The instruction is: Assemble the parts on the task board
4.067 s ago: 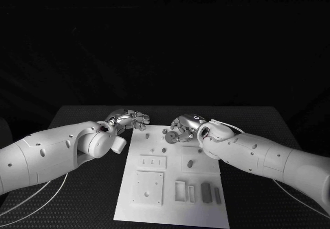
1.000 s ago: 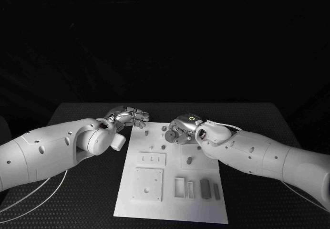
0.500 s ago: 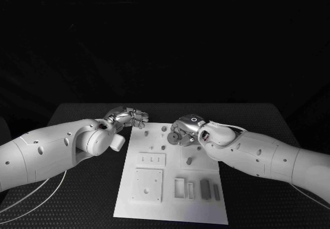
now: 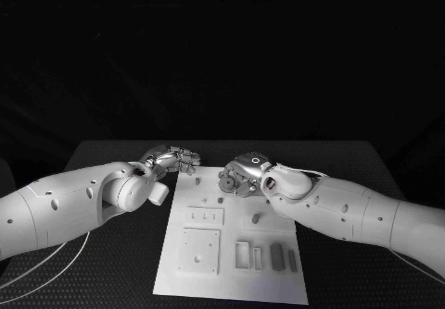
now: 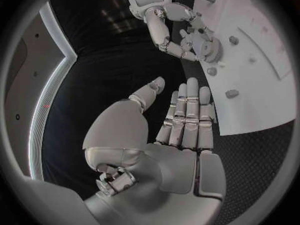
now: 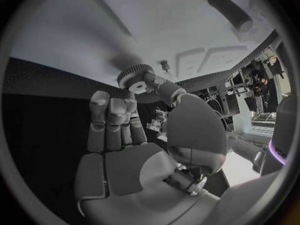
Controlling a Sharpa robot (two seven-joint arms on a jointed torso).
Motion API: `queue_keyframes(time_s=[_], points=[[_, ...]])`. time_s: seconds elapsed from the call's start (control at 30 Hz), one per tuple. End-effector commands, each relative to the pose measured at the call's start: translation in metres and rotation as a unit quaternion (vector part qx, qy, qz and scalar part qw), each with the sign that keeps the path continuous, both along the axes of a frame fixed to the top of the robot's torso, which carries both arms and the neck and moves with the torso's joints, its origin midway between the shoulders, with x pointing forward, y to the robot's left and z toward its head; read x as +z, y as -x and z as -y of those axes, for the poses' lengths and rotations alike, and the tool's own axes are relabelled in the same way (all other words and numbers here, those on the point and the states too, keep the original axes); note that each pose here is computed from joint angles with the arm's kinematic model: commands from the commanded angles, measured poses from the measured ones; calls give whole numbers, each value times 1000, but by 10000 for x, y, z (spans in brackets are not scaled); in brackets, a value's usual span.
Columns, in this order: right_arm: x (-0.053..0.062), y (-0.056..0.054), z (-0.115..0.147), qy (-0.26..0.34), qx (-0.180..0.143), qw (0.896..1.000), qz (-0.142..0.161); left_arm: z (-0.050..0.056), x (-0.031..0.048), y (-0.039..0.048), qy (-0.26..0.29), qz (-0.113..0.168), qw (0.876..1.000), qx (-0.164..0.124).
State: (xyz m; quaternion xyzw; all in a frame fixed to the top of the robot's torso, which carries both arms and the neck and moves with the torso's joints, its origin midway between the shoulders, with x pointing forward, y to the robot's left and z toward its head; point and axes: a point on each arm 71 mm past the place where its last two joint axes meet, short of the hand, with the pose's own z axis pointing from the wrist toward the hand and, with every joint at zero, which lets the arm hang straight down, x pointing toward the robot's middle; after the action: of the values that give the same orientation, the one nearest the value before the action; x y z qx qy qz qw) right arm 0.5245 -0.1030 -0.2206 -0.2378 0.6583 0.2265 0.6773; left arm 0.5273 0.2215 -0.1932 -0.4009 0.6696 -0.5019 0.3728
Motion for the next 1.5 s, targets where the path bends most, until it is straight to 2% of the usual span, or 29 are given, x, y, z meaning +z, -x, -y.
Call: queue_keyframes(time_s=[0.03,0.63,1.5], points=[[35,17,-61,-3,3,1000,24,15,16,-5,0,7,1000,0],[-11,-4,-303,-1,3,1000,24,36,17,-17,1,9,1000,1],[-115,-82,-336,23,-7,1000,16,66,16,-27,1,9,1000,0]])
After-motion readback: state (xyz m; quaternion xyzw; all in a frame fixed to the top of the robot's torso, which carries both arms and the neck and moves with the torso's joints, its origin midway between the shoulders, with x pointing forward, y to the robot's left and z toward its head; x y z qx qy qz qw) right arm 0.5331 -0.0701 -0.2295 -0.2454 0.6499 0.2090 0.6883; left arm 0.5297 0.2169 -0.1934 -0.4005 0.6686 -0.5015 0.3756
